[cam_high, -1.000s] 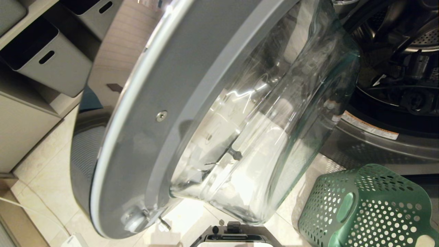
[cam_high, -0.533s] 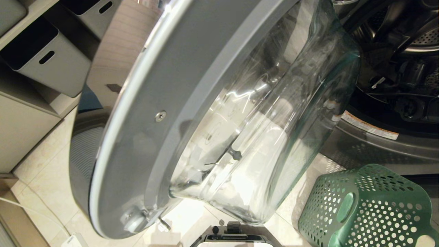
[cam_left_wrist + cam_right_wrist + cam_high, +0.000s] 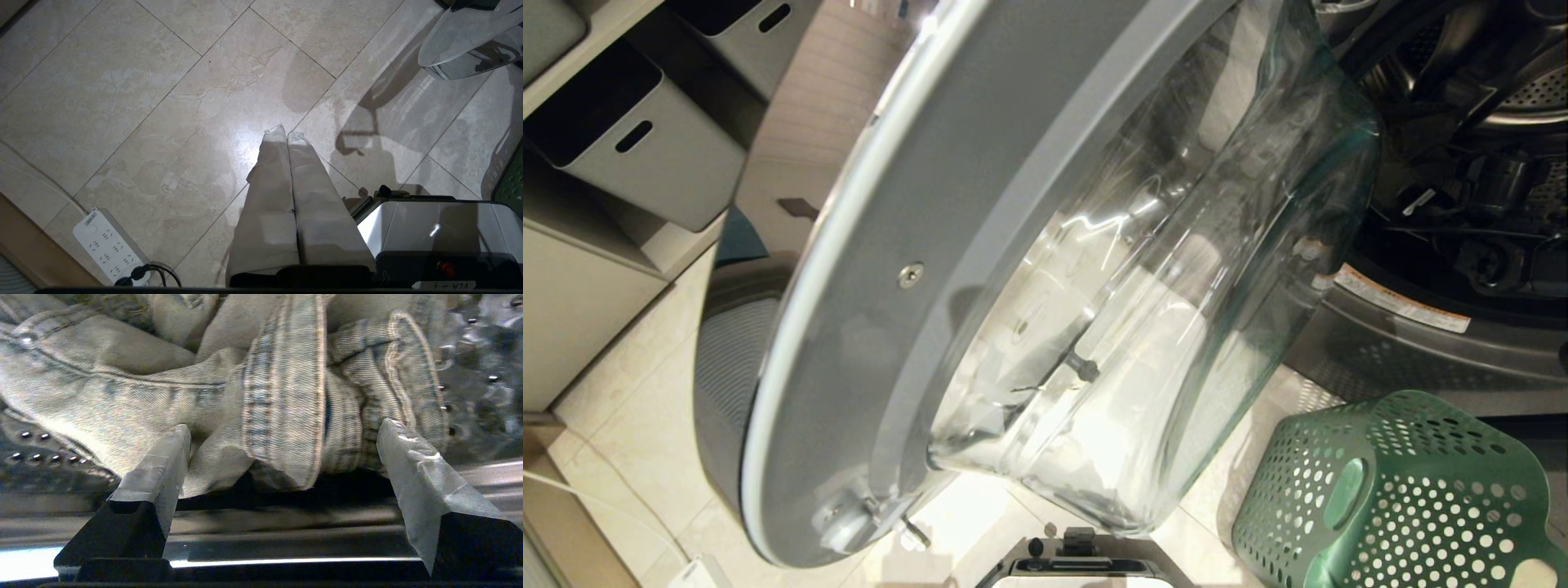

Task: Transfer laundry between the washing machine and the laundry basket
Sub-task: Pick a cloth and place it into the basket

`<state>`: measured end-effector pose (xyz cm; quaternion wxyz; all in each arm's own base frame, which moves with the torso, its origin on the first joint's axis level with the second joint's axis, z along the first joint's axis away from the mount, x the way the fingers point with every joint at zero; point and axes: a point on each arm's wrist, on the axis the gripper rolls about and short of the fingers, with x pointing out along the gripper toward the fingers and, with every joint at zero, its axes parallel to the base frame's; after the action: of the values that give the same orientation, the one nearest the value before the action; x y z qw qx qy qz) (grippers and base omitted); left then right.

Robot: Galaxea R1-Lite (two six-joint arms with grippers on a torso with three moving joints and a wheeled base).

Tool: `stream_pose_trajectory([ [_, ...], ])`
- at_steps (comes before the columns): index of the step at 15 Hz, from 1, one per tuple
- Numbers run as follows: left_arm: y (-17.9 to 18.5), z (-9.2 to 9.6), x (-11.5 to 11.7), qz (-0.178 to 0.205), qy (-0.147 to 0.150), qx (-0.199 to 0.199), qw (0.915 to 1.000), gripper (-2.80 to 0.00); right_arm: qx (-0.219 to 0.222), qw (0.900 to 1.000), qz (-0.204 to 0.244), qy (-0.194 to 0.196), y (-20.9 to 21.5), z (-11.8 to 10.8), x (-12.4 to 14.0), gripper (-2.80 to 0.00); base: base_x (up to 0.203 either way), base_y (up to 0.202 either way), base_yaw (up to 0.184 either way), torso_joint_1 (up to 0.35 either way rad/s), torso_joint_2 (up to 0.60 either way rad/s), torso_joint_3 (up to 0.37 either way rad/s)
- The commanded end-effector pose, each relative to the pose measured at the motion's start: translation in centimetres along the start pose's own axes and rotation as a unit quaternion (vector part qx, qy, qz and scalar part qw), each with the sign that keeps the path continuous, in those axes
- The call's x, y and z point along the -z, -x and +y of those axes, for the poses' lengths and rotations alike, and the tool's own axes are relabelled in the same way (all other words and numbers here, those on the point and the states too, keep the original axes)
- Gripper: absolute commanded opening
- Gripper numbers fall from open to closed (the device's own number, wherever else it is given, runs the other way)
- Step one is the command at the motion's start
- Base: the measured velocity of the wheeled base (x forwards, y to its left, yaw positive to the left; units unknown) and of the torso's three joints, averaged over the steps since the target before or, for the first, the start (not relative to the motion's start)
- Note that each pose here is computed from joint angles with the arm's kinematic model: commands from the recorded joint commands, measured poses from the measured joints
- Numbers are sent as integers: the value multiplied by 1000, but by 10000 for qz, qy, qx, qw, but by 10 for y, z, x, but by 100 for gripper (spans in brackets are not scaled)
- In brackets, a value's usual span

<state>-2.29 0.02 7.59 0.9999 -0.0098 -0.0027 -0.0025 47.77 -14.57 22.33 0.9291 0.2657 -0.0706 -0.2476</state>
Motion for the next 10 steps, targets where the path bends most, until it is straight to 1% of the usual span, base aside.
stream_pose_trajectory([
  [1,0,0,0,12,2,-2,10000,-280,-78,10000,56,-21,-1,1,3,0,0,0,0,0,0,0],
  [3,0,0,0,12,2,-2,10000,-280,-122,9998,136,-10,-2,1,10,0,0,0,0,0,0,0],
  [5,0,0,0,12,2,-2,10000,-280,-286,9993,230,-13,-3,4,15,0,0,0,0,0,0,0],
  [10,0,0,0,12,2,-2,10000,-280,-413,9989,229,-7,1,11,12,0,0,0,0,0,0,0],
])
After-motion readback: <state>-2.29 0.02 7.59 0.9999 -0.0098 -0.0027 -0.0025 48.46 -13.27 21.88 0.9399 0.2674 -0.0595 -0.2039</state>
